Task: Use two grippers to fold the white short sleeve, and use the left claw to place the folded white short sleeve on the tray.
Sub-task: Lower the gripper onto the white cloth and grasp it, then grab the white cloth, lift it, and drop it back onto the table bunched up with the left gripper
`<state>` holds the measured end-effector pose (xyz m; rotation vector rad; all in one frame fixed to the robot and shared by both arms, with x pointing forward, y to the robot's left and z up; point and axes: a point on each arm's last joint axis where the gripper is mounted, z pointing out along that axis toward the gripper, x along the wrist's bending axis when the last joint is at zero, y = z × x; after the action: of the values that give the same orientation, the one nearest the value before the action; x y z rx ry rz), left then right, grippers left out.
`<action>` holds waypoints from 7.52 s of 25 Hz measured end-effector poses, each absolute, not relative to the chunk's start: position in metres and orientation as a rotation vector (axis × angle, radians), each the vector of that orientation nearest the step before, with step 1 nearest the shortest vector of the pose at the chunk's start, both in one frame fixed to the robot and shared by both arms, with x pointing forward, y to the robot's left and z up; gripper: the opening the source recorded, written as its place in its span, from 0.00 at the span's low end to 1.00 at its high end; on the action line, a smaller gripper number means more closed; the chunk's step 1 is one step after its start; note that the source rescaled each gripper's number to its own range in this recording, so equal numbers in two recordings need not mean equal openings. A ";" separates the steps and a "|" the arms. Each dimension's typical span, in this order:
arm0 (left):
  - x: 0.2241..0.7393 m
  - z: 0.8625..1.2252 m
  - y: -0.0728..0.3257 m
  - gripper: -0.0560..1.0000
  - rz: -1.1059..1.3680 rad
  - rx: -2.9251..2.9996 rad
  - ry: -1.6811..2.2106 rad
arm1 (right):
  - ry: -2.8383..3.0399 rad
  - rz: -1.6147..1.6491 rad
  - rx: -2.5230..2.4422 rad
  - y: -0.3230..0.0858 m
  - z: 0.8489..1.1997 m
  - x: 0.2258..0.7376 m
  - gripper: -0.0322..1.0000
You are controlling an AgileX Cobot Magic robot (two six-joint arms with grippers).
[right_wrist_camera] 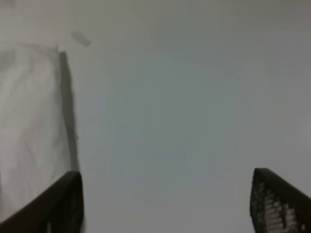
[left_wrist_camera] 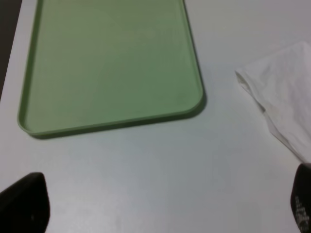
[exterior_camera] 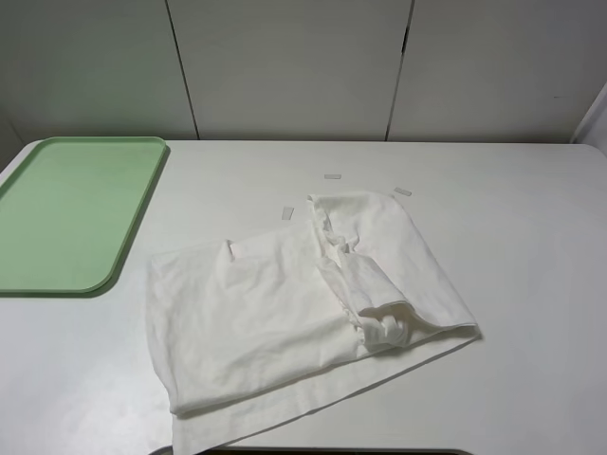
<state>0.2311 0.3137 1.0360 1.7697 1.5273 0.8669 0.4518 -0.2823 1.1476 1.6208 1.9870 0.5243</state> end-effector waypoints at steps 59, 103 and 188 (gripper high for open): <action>0.231 1.036 0.314 1.00 0.867 1.770 1.527 | 1.801 1.069 1.311 -0.286 1.058 0.238 1.00; 0.453 0.978 0.213 0.98 -0.154 1.846 1.599 | 1.799 1.073 1.310 -0.286 1.058 0.238 1.00; 0.573 0.950 0.181 0.10 -0.387 2.178 1.365 | 1.797 1.075 1.309 -0.286 1.058 0.238 1.00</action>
<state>0.5727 0.1806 0.9499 2.1782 1.3654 -0.3868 0.2381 -0.2856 1.0584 1.3091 1.7973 1.0745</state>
